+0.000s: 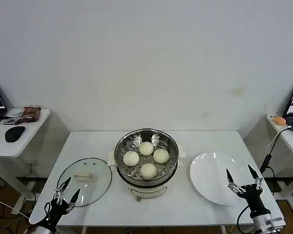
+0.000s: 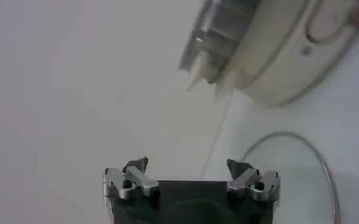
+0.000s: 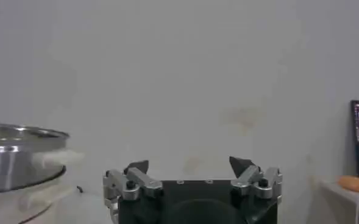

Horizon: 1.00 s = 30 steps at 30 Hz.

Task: Take steamed baozi put them in steamer then cover it.

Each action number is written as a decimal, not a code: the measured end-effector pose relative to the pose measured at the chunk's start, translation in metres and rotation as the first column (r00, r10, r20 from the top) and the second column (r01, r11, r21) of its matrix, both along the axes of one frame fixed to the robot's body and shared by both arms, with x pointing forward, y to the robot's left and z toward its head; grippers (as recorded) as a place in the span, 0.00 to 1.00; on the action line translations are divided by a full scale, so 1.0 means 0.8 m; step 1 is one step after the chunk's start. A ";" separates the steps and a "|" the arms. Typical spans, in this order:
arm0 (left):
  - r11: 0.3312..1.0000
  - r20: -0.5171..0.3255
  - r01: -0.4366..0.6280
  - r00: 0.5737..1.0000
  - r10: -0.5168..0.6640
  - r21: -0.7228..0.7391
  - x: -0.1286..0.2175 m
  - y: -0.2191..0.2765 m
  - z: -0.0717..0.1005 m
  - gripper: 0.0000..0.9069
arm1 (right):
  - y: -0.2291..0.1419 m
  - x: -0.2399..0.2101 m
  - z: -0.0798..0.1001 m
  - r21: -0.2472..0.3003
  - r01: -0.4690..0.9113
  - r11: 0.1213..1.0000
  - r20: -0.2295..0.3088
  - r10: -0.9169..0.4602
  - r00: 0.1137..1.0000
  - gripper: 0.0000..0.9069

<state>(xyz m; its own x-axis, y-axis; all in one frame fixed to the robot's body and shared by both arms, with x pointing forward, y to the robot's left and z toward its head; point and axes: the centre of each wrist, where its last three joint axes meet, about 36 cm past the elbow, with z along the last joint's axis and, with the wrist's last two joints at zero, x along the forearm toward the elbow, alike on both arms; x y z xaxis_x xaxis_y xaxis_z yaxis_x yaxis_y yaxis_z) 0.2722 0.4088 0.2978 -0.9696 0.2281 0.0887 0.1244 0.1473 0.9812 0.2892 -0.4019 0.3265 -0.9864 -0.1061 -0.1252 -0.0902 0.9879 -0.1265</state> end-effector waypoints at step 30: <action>0.979 0.026 0.004 1.000 -0.009 0.204 0.070 0.024 -0.030 0.97 | 0.002 -0.016 -0.016 -0.028 -0.017 0.999 -0.029 0.016 0.999 1.00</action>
